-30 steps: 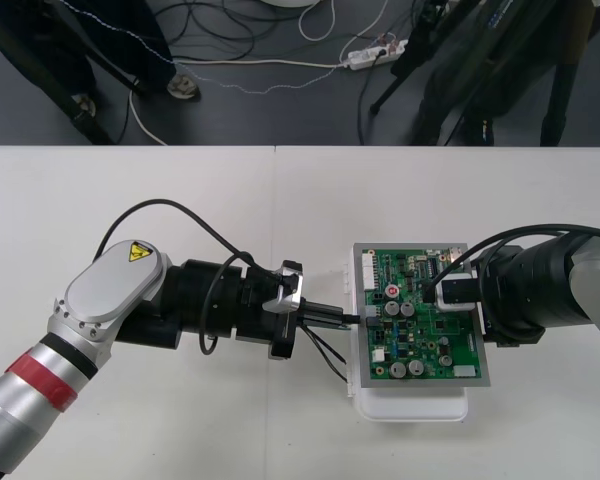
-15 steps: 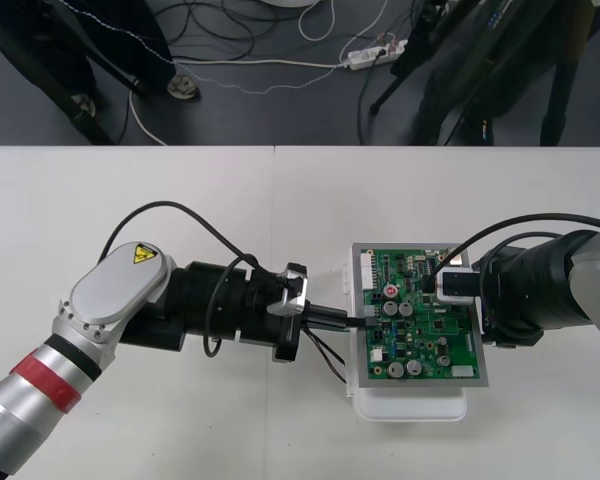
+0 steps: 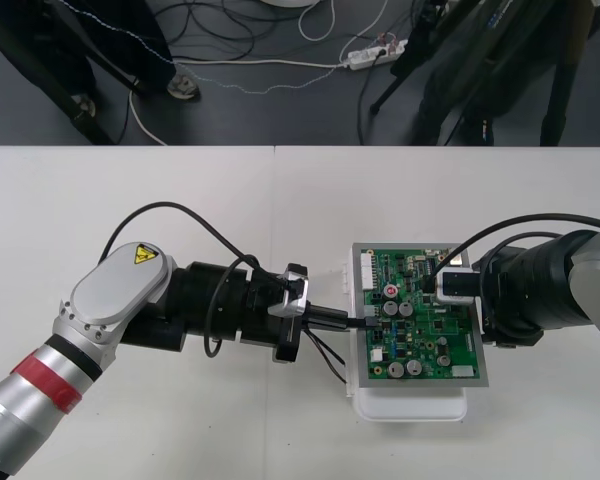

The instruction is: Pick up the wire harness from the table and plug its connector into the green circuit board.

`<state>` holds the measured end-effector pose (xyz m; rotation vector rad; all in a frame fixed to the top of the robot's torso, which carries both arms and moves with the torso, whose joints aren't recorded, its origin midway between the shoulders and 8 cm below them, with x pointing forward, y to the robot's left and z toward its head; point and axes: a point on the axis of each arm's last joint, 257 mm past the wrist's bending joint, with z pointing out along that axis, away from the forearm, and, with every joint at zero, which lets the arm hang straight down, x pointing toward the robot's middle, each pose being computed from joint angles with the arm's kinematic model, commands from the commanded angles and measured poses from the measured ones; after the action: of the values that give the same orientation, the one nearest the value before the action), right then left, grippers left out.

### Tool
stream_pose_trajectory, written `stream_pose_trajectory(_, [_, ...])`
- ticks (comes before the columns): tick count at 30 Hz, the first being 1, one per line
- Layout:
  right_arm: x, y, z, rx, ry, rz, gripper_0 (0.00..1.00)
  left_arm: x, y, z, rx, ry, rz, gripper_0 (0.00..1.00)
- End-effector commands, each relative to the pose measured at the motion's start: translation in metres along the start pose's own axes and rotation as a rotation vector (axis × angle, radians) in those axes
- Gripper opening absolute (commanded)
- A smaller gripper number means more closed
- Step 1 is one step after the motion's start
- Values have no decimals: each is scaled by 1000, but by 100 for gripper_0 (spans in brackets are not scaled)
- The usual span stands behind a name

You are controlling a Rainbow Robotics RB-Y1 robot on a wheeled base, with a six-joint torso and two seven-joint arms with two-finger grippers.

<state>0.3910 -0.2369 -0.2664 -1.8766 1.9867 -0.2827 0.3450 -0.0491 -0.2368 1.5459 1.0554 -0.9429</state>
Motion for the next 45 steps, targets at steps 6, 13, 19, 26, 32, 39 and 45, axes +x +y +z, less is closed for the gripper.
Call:
stream_pose_trajectory(6, [-25,-8,-8,30,-42,-82,100,-14,-3,20,-16,-32,77,0])
stream_pose_trajectory(13, [-25,-9,-9,31,-43,-108,100,-20,-1,22,-22,-51,78,0])
stream_pose_trajectory(19, [-28,-8,-9,28,-51,-126,100,-23,-1,23,-25,-61,81,0])
stream_pose_trajectory(26, [-29,-7,-9,24,-57,-144,100,-26,-1,23,-24,-70,91,0])
stream_pose_trajectory(32, [-28,-8,-9,28,-53,-145,100,-32,-2,25,-21,-82,110,0])
stream_pose_trajectory(39, [-28,-8,-9,28,-53,-145,100,-34,-5,27,-15,-95,110,0])
stream_pose_trajectory(45, [-28,-8,-9,29,-53,-144,100,-35,-5,27,-14,-95,123,0])
